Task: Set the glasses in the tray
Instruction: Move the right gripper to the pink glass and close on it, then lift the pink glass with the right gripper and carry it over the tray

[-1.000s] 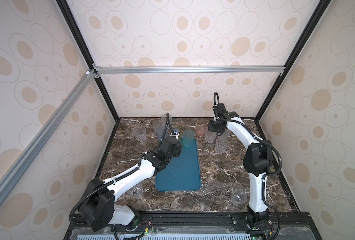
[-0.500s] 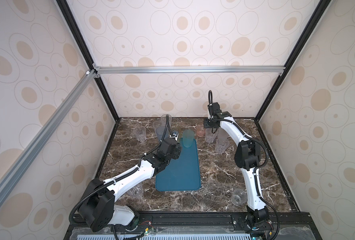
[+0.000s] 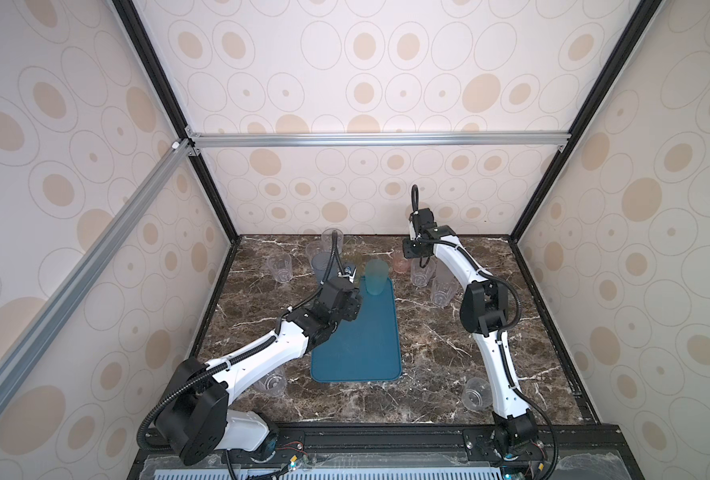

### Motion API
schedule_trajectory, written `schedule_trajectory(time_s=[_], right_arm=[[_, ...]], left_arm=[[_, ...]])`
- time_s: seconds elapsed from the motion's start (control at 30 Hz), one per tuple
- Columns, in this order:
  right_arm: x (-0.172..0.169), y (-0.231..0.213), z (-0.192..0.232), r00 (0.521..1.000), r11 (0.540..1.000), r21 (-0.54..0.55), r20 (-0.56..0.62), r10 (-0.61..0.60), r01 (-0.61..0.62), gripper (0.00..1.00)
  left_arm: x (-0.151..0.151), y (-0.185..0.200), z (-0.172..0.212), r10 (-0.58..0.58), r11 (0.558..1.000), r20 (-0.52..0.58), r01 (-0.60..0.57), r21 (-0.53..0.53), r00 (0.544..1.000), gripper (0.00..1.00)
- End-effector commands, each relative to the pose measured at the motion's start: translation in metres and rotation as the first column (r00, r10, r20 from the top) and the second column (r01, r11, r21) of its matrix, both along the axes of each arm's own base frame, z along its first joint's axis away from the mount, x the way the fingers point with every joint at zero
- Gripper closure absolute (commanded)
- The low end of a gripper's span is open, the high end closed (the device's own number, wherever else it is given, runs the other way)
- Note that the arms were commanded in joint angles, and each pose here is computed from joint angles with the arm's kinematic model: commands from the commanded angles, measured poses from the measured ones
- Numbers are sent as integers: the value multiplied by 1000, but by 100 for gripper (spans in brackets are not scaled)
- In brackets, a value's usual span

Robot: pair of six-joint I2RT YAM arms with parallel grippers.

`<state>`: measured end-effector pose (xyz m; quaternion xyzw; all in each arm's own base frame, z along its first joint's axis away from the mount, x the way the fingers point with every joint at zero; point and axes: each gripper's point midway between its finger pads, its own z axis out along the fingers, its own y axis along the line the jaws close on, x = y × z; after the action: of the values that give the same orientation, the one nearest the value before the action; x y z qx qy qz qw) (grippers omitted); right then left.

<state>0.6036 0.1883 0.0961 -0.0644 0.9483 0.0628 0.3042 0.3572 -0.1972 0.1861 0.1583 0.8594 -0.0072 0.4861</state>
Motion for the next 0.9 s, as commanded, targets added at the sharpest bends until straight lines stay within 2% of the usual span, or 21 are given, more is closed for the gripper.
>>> schedule_trajectory(time_s=[0.0, 0.4, 0.67, 0.87], right_arm=[[-3, 3, -10, 999, 1000, -10, -27, 23, -24, 72], [-5, 5, 11, 996, 995, -53, 19, 85, -84, 87], [-15, 17, 53, 990, 993, -42, 77, 115, -112, 91], [-26, 19, 90, 990, 996, -9, 115, 88, -87, 91]], left_arm=[[-2, 6, 7, 17, 1000, 2, -17, -17, 1000, 24], [-3, 9, 8, 26, 1000, 12, -26, -6, 1000, 24], [-2, 9, 9, 29, 1000, 20, -29, -5, 999, 24], [-1, 13, 17, 38, 999, 40, -38, -1, 998, 24]])
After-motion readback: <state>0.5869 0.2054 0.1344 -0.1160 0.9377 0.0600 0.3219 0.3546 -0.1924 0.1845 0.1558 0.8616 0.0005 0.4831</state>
